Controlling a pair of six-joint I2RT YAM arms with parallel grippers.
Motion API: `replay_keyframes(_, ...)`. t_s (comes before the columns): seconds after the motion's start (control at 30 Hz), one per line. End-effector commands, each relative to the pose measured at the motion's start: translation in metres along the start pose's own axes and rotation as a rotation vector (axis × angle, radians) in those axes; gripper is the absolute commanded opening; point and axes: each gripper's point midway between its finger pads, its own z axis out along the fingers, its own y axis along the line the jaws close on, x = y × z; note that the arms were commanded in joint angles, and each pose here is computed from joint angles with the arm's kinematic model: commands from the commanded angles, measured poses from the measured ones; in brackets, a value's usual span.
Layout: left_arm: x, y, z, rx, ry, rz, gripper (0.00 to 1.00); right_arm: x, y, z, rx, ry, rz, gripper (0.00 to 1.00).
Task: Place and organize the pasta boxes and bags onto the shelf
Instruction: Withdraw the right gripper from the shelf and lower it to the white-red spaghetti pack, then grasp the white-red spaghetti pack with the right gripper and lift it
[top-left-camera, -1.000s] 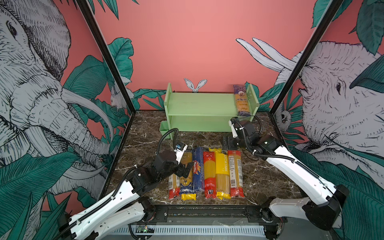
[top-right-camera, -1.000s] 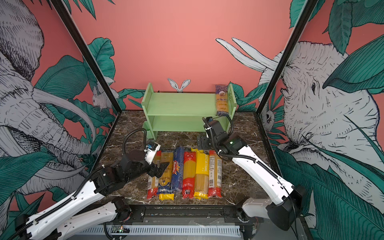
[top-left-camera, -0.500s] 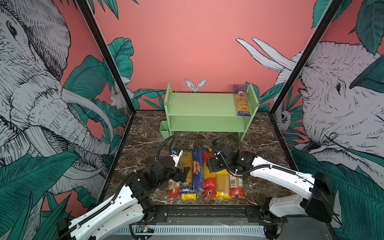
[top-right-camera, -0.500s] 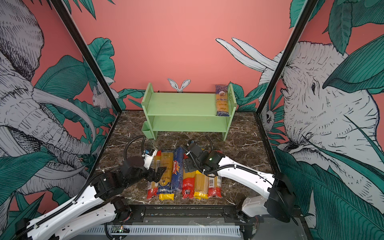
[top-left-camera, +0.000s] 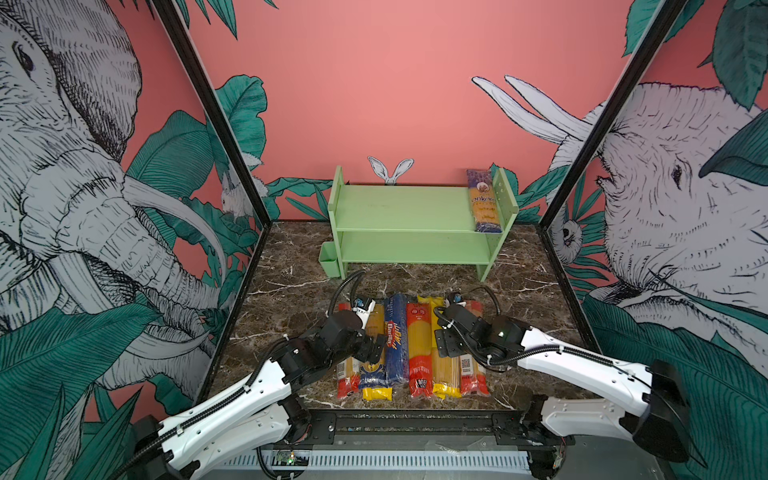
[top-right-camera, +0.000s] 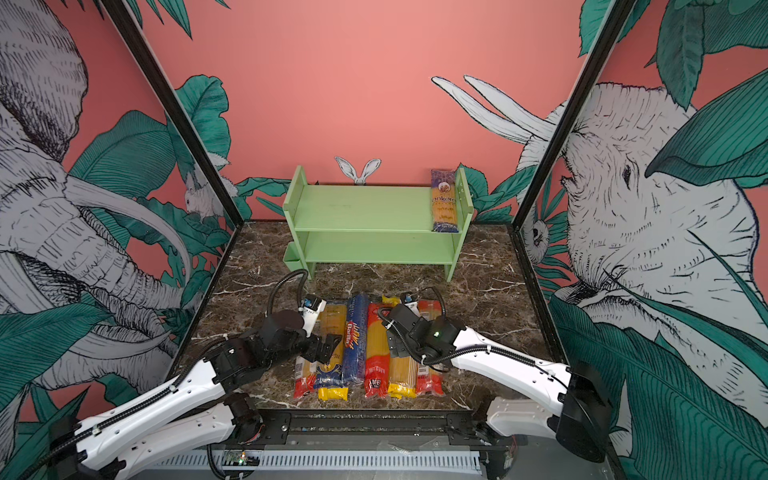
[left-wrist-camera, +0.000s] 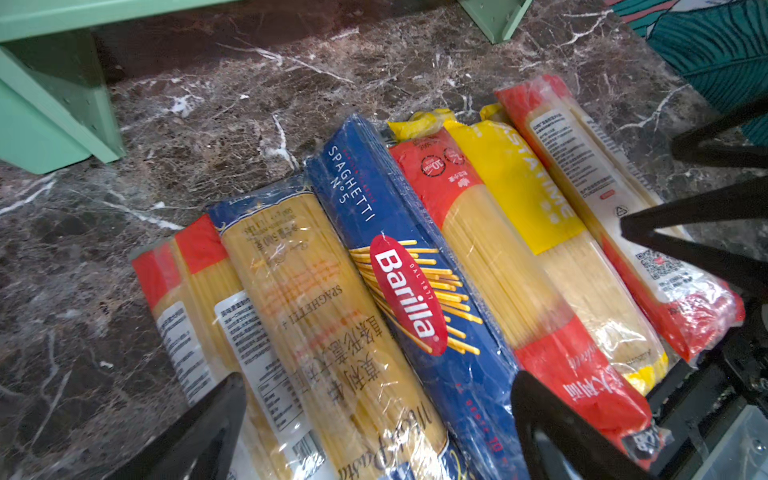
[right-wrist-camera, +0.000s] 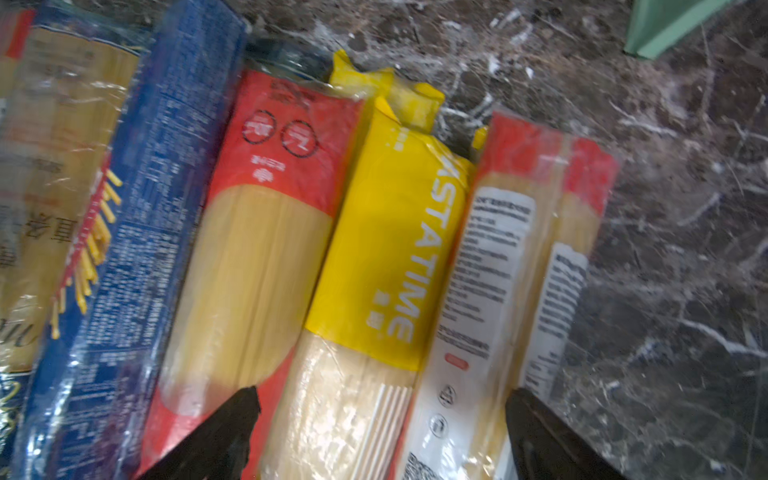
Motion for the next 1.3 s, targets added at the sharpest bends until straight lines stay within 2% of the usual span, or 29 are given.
replay_keyframes(0.0, -0.016, -0.018, 0.008, 0.073, -0.028, -0.012, 0.99, 0.018, -0.031, -0.002, 0.108, 0.01, 0.053, 0.93)
replay_keyframes(0.23, -0.028, -0.039, 0.023, 0.156, -0.024, -0.014, 0.98, 0.049, -0.054, 0.006, 0.152, 0.042, 0.125, 0.93)
replay_keyframes(0.47, -0.033, -0.056, 0.026, 0.225, -0.034, -0.026, 0.98, 0.071, -0.05, 0.019, 0.081, 0.06, 0.194, 0.93)
replay_keyframes(0.83, -0.032, -0.068, 0.032, 0.228, -0.011, -0.001, 0.97, 0.077, -0.03, 0.038, -0.017, 0.061, 0.231, 0.92)
replay_keyframes(1.03, -0.03, -0.067, 0.032, 0.216, -0.004, 0.003, 0.97, 0.085, -0.03, 0.047, -0.012, 0.081, 0.231, 0.9)
replay_keyframes(1.13, -0.028, -0.066, 0.033, 0.211, 0.003, 0.001, 0.97, 0.089, -0.033, 0.049, -0.006, 0.086, 0.235, 0.87)
replay_keyframes(1.2, -0.027, -0.065, 0.034, 0.207, 0.004, 0.0, 0.97, 0.089, -0.034, 0.049, -0.011, 0.08, 0.24, 0.78)
replay_keyframes(1.27, -0.027, -0.065, 0.034, 0.207, 0.005, -0.003, 0.97, 0.09, -0.033, 0.048, -0.023, 0.073, 0.249, 0.65)
